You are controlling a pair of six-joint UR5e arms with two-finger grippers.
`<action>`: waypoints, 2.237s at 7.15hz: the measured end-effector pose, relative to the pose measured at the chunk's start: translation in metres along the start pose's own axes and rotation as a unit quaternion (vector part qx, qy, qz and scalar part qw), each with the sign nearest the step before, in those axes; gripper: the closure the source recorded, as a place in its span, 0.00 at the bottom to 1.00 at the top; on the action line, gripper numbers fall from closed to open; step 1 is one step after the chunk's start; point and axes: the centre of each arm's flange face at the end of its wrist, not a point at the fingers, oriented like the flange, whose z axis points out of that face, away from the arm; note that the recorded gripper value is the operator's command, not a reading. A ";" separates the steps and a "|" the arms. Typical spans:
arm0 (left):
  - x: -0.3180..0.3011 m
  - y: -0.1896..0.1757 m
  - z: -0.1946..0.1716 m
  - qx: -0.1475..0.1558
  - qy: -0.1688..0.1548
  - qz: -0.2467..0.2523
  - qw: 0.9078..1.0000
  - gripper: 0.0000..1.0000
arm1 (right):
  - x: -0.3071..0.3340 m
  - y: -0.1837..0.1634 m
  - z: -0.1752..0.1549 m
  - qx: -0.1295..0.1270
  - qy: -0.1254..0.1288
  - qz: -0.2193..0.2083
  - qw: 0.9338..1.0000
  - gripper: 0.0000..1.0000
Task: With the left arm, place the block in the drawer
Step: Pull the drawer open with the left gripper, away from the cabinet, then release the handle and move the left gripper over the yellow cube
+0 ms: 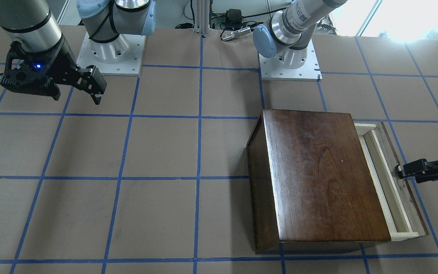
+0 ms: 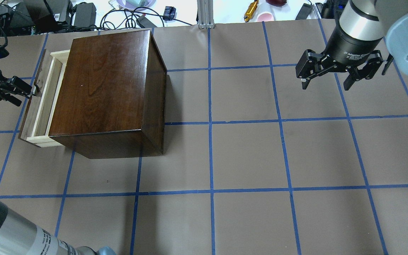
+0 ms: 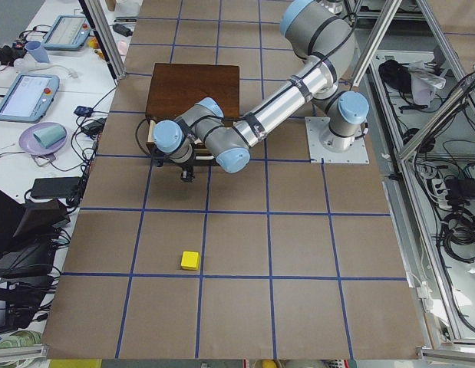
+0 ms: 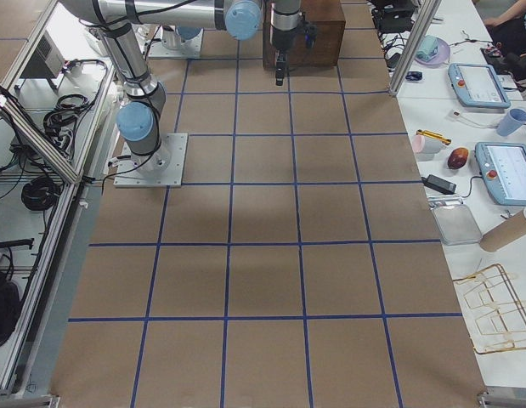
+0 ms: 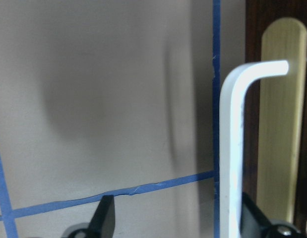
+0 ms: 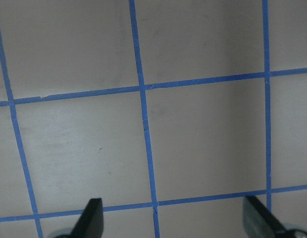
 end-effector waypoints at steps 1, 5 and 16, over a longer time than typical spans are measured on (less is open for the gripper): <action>0.000 0.001 -0.002 0.000 -0.002 0.000 1.000 0.17 | 0.000 0.000 0.000 0.000 0.000 0.000 1.000 0.00; 0.000 0.004 -0.011 -0.003 -0.025 0.002 1.000 0.17 | 0.000 0.000 0.000 0.000 0.000 0.000 1.000 0.00; -0.003 0.005 -0.068 0.018 -0.095 0.000 0.995 0.09 | 0.000 0.000 0.000 0.000 0.000 0.000 1.000 0.00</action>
